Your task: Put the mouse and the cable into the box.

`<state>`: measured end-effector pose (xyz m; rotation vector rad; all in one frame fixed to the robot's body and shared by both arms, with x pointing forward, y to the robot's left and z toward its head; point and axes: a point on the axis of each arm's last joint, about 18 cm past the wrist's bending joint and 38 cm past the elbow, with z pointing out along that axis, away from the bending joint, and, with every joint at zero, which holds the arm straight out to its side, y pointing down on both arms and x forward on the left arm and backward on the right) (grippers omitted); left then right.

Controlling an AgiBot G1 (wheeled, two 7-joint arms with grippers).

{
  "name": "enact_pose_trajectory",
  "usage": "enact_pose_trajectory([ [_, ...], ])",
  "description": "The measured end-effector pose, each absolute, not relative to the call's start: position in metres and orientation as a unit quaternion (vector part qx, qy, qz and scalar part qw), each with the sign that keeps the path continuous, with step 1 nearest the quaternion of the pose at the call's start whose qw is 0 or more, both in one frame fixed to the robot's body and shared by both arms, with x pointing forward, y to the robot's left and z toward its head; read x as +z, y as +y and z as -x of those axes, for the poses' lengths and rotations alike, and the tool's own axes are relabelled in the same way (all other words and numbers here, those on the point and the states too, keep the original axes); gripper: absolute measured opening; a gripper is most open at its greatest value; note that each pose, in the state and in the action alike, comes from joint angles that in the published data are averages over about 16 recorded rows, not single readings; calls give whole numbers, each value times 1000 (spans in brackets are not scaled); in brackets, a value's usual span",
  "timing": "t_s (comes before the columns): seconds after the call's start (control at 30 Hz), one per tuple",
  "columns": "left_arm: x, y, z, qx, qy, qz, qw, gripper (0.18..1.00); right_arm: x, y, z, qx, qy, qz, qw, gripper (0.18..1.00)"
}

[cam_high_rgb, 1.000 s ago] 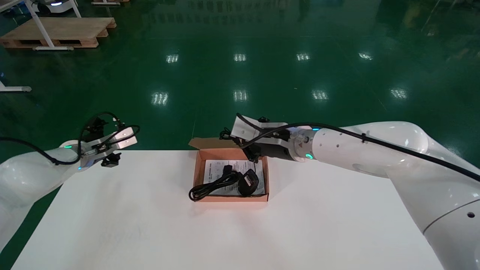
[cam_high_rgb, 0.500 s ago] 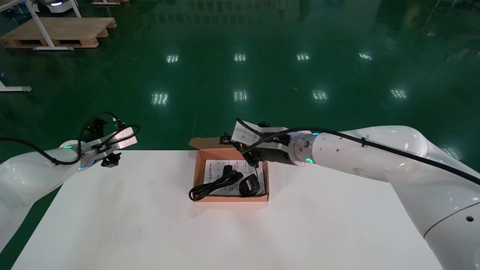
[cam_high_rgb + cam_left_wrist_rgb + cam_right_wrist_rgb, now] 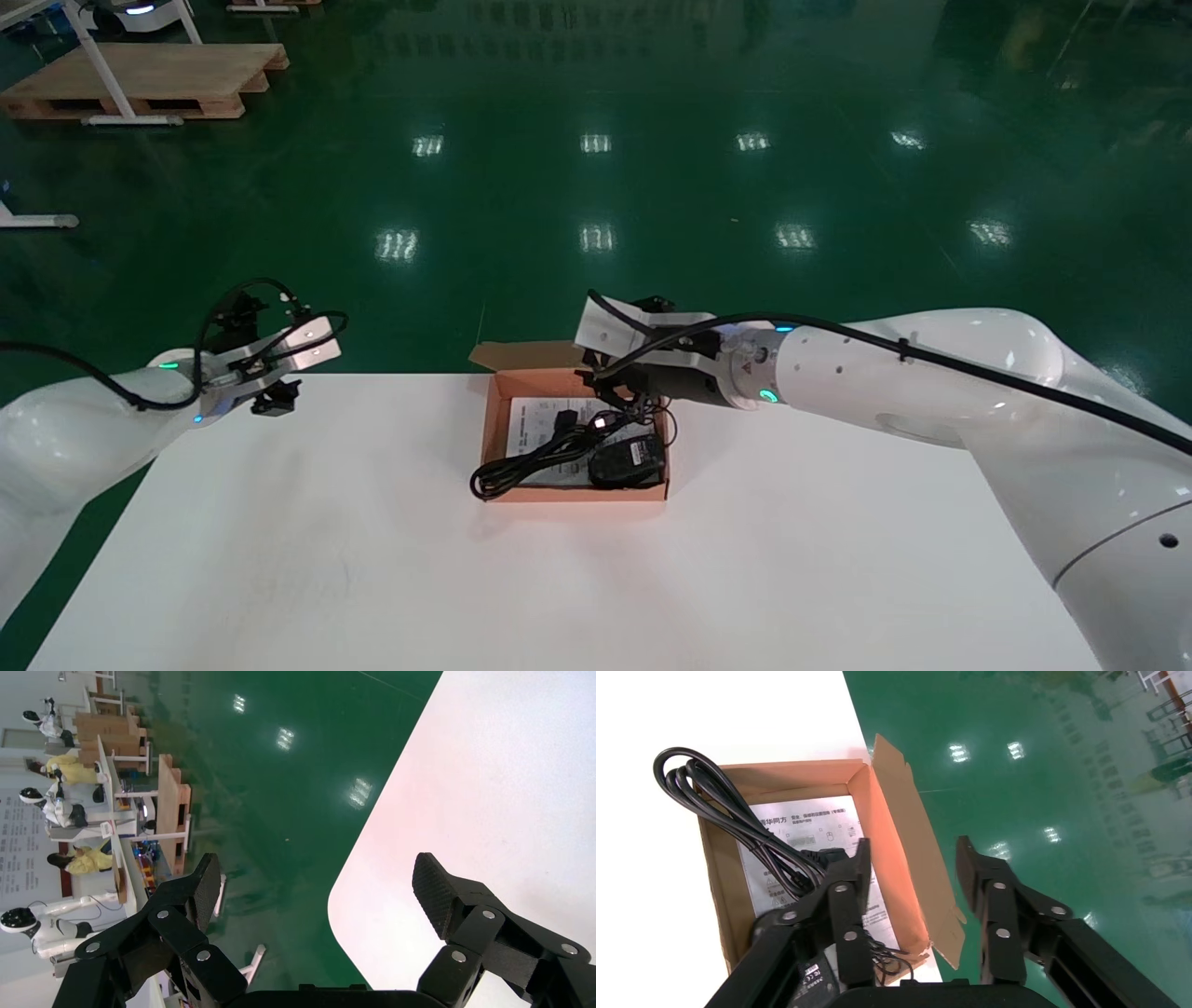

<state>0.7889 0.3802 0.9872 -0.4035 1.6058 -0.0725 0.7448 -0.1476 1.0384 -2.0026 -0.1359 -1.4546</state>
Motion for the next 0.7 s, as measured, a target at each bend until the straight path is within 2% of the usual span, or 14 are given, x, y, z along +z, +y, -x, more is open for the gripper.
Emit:
enact_pose_trajectory([
  [0.53, 987, 381, -789, -33, 714, 179, 676, 1001, 1012, -183, -715, -481, -17, 761, 435, 780],
  [0.7, 985, 380, -789, -41, 715, 180, 674, 1001, 1004, -198, -698, -453, -9, 755, 475, 866],
])
